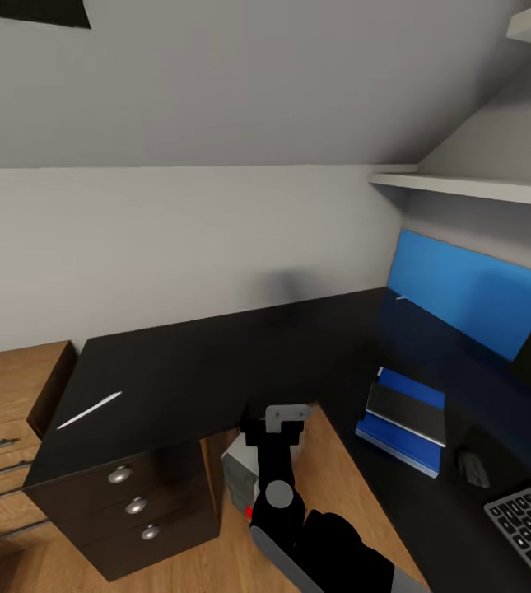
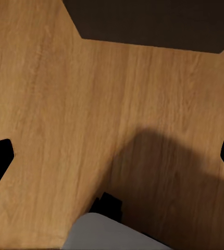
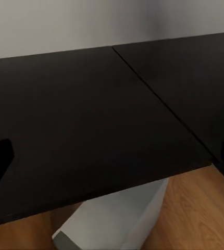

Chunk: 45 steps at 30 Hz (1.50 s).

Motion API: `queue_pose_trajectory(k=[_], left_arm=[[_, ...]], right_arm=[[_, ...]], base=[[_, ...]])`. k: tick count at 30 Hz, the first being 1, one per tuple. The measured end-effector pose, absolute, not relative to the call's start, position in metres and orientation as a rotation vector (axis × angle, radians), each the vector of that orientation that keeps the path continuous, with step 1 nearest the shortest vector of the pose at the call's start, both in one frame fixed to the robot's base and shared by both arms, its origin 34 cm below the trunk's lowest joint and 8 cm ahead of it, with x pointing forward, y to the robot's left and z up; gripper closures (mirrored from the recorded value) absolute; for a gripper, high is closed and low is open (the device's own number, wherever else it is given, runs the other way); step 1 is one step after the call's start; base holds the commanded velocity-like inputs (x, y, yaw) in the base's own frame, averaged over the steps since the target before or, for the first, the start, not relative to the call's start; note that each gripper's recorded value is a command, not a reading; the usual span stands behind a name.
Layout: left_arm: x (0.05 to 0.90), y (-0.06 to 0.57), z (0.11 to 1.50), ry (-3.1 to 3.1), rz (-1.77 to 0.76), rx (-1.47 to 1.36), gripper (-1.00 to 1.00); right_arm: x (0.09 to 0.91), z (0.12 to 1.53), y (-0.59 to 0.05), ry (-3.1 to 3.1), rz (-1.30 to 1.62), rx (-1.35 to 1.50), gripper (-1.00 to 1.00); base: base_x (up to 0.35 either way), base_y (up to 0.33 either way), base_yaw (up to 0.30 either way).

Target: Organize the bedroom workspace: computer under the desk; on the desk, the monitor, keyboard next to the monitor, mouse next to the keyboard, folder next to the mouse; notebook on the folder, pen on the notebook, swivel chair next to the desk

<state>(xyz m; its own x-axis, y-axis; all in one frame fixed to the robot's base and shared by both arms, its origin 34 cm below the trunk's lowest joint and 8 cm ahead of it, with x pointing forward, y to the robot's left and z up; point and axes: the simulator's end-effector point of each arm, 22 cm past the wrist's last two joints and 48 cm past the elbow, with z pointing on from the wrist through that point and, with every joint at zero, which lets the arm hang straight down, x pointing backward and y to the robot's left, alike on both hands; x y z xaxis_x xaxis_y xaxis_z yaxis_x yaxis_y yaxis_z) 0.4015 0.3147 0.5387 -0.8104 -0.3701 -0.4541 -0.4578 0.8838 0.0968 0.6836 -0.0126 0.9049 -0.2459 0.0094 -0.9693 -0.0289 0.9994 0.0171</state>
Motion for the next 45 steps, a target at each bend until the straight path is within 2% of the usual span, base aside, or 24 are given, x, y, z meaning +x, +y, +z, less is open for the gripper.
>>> queue_pose_trajectory(k=[24,30,35,40,45], left_arm=[[0.399,0.329,0.575,2.612,0.301,-0.643,-1.00],[0.404,0.361,0.588,2.560,0.321,-0.777,-1.00],[0.411,0.382,0.592,2.486,0.177,-0.933,-1.00],[0.406,0.379,0.595,2.490,0.161,-0.935,-1.00],[0.405,0.376,0.601,2.494,0.157,-0.927,-1.00]], right_arm=[[0.684,0.943,-0.014,1.802,0.047,0.005,-1.00],[0.683,0.951,-0.013,1.802,0.050,0.006,-1.00],[0.682,0.959,-0.013,1.795,0.046,0.000,-1.00],[0.682,0.970,-0.014,1.771,0.027,-0.019,-1.00],[0.681,0.976,-0.013,1.770,0.025,-0.022,-1.00]], base=[[0.000,0.000,0.272],[0.000,0.000,0.071],[0.000,0.000,0.008],[0.000,0.000,0.011],[0.000,0.000,0.229]])
